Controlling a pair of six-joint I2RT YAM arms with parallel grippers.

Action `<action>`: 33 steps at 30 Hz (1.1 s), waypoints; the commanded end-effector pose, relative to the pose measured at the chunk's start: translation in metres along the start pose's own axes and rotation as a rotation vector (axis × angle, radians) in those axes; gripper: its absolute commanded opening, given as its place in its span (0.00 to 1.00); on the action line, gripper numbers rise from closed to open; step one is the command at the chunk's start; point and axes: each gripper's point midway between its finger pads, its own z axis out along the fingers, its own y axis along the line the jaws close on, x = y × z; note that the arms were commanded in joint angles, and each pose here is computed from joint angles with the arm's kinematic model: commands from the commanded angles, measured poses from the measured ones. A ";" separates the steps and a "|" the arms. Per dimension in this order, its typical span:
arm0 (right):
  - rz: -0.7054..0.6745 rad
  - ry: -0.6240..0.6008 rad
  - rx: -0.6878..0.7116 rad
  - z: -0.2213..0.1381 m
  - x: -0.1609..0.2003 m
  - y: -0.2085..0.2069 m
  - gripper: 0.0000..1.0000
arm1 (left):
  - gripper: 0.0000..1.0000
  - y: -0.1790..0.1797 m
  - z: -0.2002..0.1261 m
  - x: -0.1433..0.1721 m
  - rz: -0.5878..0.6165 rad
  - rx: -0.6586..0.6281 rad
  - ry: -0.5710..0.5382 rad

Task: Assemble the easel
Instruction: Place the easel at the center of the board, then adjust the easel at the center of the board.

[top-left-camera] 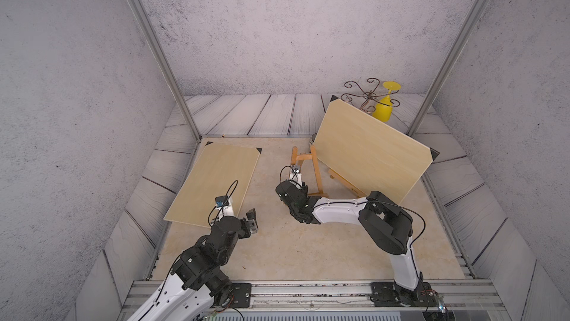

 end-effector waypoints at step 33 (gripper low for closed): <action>-0.118 0.249 0.006 -0.124 0.004 -0.119 0.75 | 0.97 -0.062 0.017 -0.008 0.088 0.197 0.083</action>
